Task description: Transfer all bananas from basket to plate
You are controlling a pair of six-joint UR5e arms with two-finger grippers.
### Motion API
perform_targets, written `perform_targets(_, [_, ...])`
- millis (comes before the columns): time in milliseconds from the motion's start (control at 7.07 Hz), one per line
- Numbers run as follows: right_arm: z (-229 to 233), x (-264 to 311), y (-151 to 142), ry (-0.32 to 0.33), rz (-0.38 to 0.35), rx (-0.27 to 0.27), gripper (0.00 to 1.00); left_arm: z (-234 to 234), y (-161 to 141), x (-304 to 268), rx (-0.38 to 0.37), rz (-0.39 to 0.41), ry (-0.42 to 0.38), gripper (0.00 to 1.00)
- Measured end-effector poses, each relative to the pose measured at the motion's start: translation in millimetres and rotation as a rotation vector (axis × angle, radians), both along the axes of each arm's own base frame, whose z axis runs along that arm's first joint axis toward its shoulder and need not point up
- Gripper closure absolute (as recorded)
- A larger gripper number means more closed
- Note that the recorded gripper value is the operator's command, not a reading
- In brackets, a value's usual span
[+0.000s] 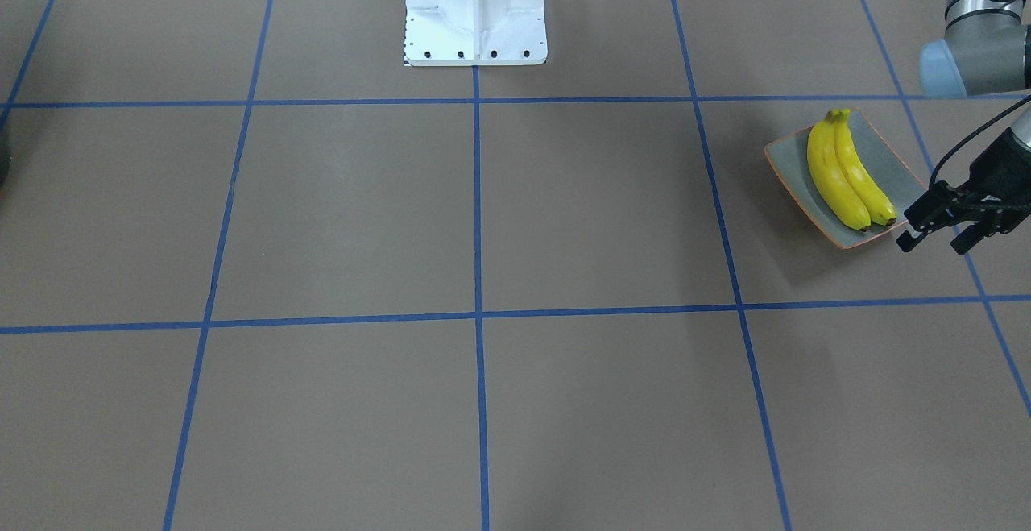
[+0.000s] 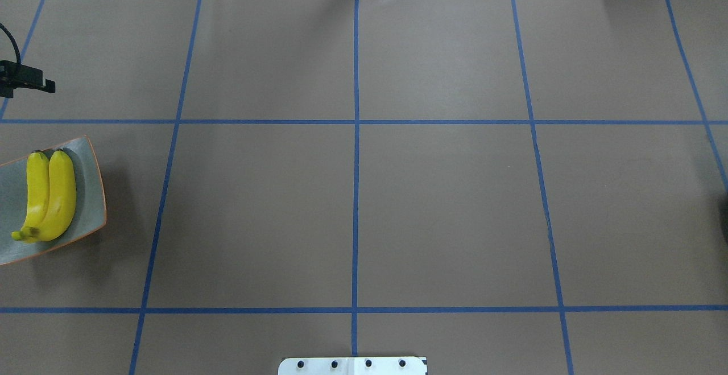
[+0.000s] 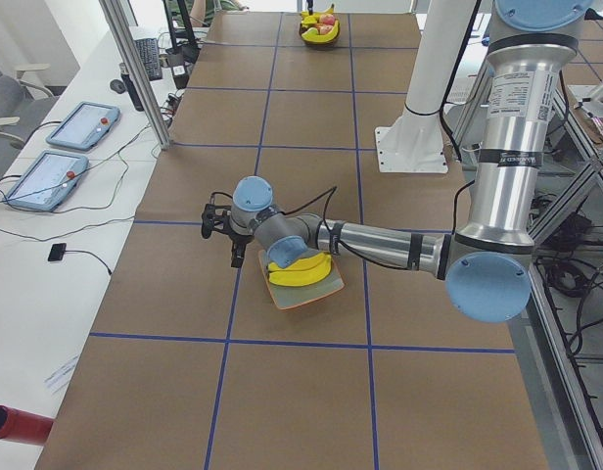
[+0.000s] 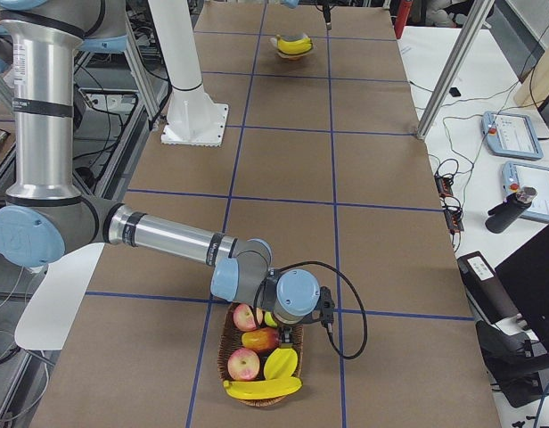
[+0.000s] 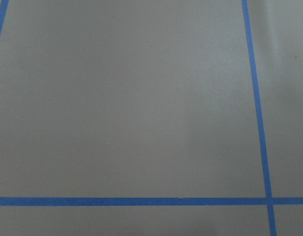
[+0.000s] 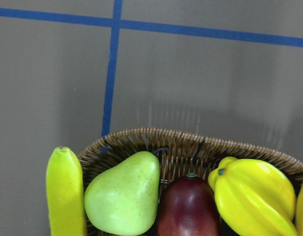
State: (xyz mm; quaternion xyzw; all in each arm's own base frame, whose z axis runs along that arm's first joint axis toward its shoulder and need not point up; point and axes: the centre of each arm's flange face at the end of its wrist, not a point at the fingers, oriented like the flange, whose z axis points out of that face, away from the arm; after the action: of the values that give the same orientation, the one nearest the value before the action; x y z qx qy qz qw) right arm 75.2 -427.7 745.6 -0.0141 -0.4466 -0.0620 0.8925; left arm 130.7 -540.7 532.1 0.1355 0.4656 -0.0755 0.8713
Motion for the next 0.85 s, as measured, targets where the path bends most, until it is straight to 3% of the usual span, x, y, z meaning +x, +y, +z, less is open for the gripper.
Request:
perform_targets(142, [3.0,-0.9,5.6,-0.01,0.001,-0.008,0.0,1.0,0.1,1.0,-0.002,0.002,0.0,0.0])
perform_targets(283, [6.7,2.3,8.7,0.039,-0.016,-0.002,0.0,1.9,0.3,2.9,-0.004,0.005,0.0,0.0])
perform_targets(566, [16.4,18.0,8.9,0.242,-0.115,0.055,0.0,1.3,1.5,8.6,-0.004,0.012,0.002,0.0])
perform_targets(849, [31.8,25.5,16.9,0.319,-0.223,0.099,0.0,1.4,2.1,11.1,-0.004,0.016,0.003,0.0])
